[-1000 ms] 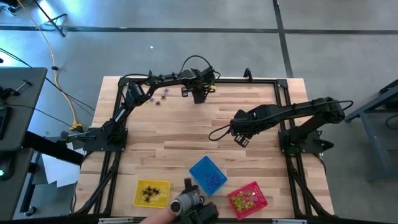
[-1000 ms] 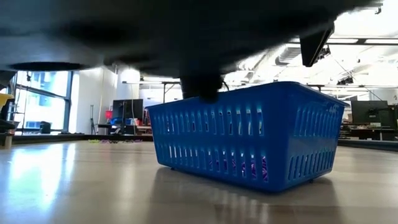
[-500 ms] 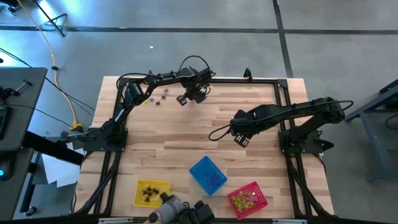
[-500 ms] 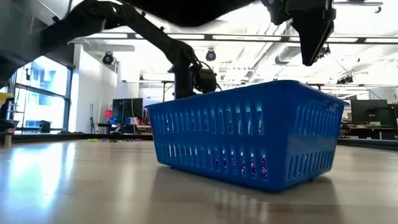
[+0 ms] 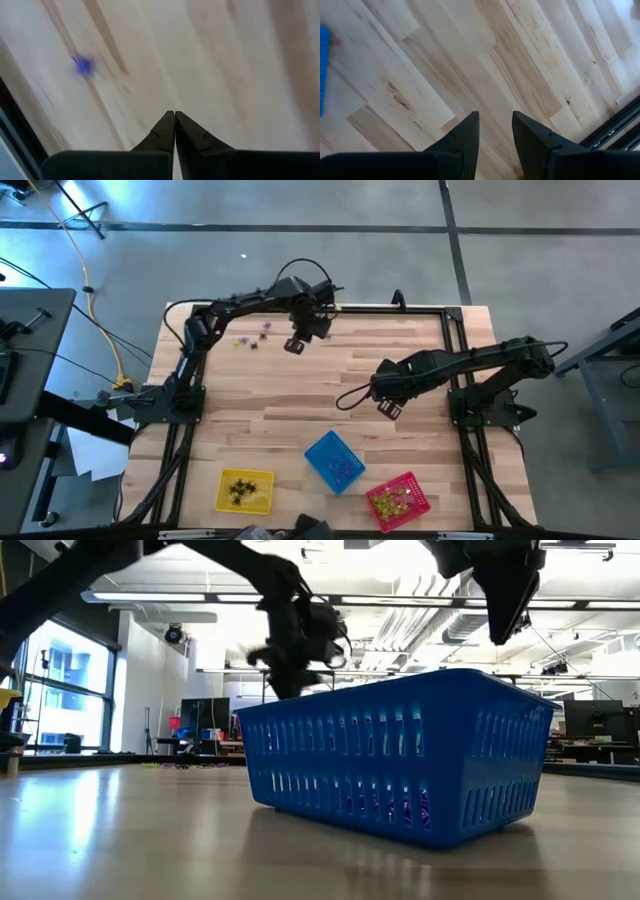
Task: Sort Halloween decoration
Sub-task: Put the violet spider toy into the blue bin
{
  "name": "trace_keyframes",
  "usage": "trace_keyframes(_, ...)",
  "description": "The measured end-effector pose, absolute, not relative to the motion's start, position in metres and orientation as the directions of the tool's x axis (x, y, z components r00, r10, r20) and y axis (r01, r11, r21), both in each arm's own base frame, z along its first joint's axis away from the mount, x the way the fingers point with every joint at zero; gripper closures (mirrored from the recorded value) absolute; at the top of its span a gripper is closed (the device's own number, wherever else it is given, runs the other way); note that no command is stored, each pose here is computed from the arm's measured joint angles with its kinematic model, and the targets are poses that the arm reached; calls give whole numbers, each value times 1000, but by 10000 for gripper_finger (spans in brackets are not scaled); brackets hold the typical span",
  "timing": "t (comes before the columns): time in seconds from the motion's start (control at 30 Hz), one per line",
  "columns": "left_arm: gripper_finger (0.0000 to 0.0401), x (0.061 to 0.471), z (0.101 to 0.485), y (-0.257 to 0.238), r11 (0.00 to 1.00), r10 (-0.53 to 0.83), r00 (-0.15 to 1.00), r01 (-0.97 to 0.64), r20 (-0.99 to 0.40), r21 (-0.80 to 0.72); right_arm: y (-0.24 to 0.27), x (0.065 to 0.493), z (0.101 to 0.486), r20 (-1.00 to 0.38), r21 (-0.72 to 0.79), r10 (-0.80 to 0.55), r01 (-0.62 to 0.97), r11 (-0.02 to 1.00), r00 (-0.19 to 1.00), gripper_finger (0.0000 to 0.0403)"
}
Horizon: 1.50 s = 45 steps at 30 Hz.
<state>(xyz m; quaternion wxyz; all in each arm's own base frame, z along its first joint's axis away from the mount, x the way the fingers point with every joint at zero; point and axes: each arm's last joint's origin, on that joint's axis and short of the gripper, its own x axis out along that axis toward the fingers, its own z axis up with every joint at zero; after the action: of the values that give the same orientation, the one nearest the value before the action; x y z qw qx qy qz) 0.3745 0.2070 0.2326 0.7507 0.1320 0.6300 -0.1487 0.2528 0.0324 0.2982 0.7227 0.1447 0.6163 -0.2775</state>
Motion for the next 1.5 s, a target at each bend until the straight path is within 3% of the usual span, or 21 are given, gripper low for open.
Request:
trace_keyframes(0.4,401,286,278,166,993,-67,140,103,-988,-53,43,255,299,-954,-154,-263,520,840,142,291)
trace_keyframes(0.67,401,217,260,125,999,-10,236,-29,-972,-17,26,279,304,-892,-127,-300,449,884,339,291)
trace_keyframes(0.87,401,192,237,110,991,71,364,-130,-929,25,-16,302,303,-826,-141,-363,466,873,430,291)
trace_keyframes(1.17,401,189,223,111,925,218,419,-378,-882,49,-91,357,238,-840,-106,-332,471,876,429,291)
trace_keyframes(1.37,401,188,219,110,905,219,404,-425,-888,29,-142,370,194,-838,-101,-381,575,812,390,291)
trace_keyframes(1.5,401,188,218,110,905,218,402,-425,-889,29,-168,374,177,-819,5,-383,672,740,428,291)
